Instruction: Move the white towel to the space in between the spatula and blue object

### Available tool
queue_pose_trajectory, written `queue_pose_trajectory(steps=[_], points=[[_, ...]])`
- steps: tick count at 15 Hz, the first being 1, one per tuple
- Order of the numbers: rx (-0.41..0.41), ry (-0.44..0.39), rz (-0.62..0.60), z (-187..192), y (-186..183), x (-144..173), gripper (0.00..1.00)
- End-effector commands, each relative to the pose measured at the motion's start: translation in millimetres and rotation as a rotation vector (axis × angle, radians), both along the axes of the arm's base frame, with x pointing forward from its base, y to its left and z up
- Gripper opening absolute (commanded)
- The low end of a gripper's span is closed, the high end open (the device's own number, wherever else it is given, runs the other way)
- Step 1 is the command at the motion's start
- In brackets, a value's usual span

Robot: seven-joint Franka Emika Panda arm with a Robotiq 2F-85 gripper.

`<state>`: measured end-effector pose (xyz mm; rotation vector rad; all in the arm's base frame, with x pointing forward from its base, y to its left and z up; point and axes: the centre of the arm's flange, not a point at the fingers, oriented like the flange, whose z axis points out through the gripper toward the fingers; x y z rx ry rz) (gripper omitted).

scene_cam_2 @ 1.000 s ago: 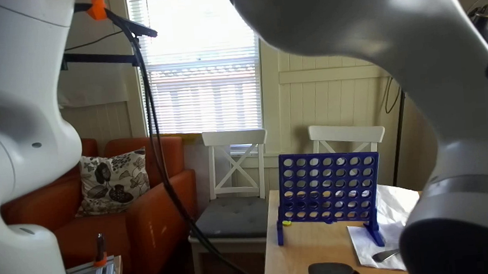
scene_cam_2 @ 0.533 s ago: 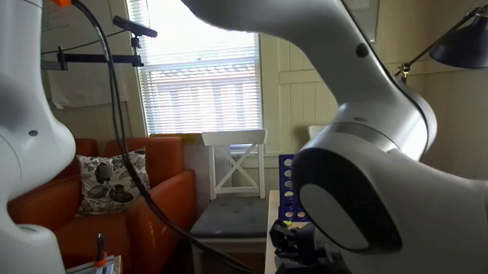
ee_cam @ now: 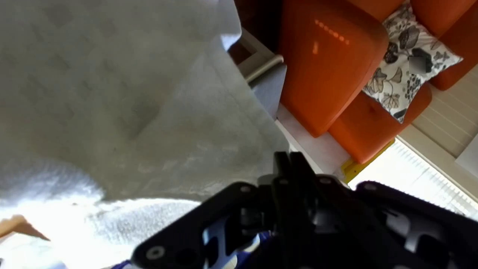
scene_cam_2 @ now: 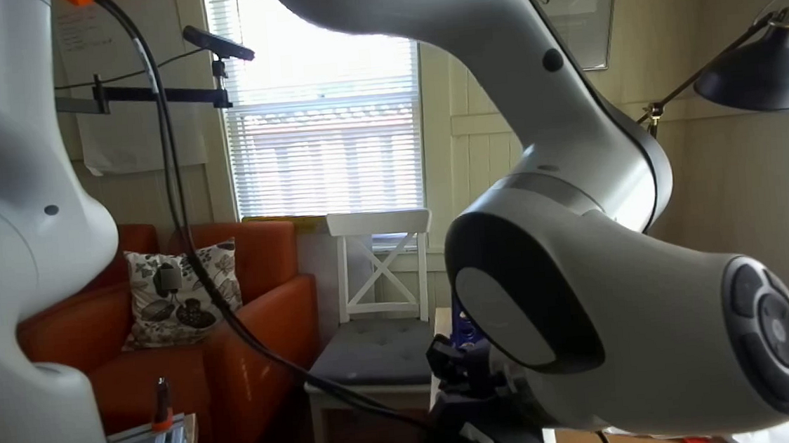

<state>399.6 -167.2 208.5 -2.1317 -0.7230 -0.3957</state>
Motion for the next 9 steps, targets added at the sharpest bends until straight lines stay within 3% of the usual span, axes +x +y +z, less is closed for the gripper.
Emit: queue_pose_trajectory(steps=[1,5,9], points=[[0.125,-0.127,-0.082,18,29,22,0.01],[0.208,-0.306,-0.179,44,66,62,0.01],[0.23,-0.492,-0.263,67,73,93,0.01]])
